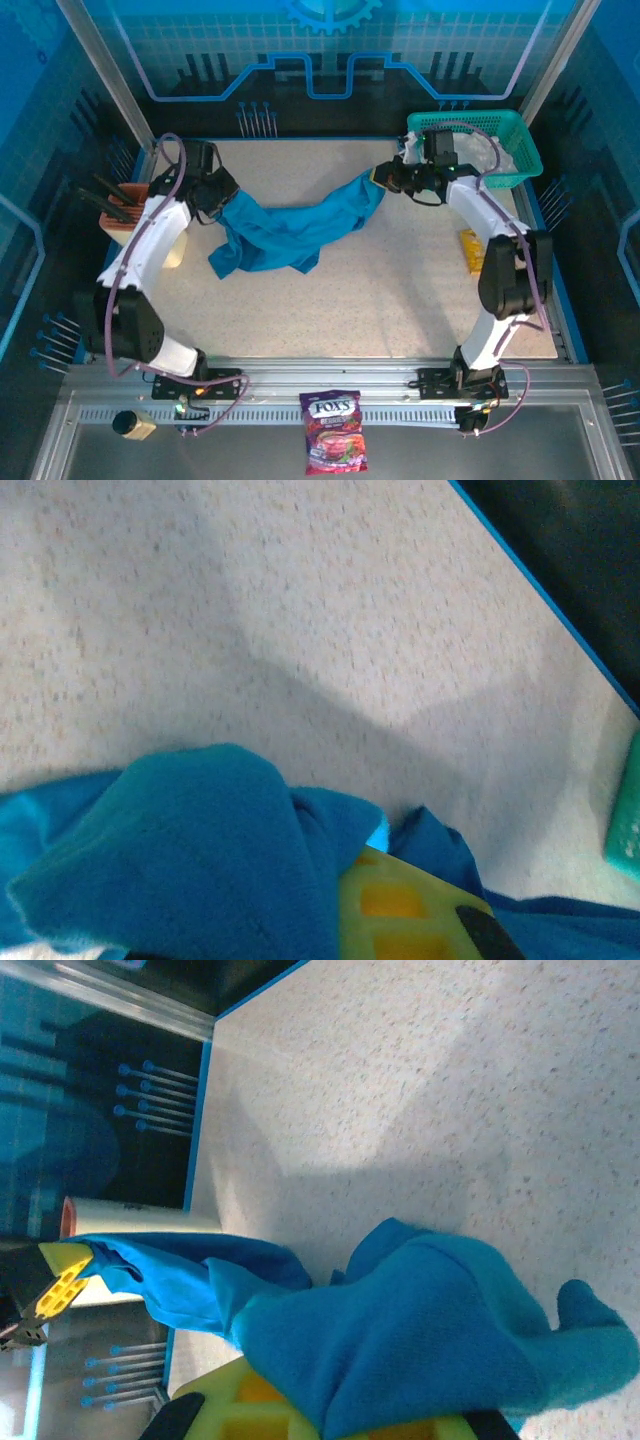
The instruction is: Fold and stack the t-shirts
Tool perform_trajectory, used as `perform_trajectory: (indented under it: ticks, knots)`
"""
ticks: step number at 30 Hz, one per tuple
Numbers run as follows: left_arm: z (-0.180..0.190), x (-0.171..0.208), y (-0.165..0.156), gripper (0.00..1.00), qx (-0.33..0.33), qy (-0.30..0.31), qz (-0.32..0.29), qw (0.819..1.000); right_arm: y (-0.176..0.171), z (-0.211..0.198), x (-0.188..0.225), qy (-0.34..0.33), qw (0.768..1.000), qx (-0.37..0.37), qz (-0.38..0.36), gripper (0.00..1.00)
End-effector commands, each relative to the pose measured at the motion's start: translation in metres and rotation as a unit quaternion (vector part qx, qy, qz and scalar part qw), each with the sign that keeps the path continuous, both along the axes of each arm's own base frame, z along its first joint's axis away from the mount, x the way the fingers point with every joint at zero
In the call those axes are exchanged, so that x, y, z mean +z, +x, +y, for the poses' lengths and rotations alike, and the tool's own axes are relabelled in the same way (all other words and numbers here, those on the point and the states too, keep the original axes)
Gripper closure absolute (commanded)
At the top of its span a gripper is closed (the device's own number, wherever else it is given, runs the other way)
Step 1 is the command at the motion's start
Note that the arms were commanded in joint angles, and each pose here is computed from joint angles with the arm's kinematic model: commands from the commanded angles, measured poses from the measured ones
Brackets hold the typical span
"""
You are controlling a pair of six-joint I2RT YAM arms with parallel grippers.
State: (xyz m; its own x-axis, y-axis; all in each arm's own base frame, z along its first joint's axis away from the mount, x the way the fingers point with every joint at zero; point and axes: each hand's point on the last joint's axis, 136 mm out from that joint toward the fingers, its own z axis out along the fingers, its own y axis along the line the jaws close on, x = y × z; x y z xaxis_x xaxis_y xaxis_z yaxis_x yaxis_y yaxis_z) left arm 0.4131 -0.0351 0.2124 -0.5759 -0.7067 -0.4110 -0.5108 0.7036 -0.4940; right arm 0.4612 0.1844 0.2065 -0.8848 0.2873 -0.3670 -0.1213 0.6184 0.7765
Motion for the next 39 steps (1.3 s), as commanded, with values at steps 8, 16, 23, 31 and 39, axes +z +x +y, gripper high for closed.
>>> perform_trajectory:
  ticks: [8,16,23,31,39]
  knots:
    - [0.031,-0.012,0.088,1.0,0.04,0.094,-0.021,0.995,0.087,0.011,-0.052,0.037,0.998,-0.013,0.041,1.0]
    - [0.034,-0.023,0.097,0.44,0.042,0.121,-0.035,0.991,0.11,0.014,-0.091,0.03,0.997,-0.023,0.065,0.77]
    - [0.018,0.051,0.055,0.07,0.001,0.18,-0.093,0.979,0.091,0.015,-0.065,-0.004,0.999,-0.012,0.034,0.25]
    - [-0.012,0.044,-0.025,0.06,-0.056,0.159,-0.052,0.984,0.013,0.016,-0.064,-0.074,0.996,-0.045,0.033,0.32]
    - [-0.023,-0.033,-0.049,0.11,-0.052,0.109,0.005,0.993,-0.025,0.036,-0.112,-0.076,0.989,-0.095,0.088,0.44]
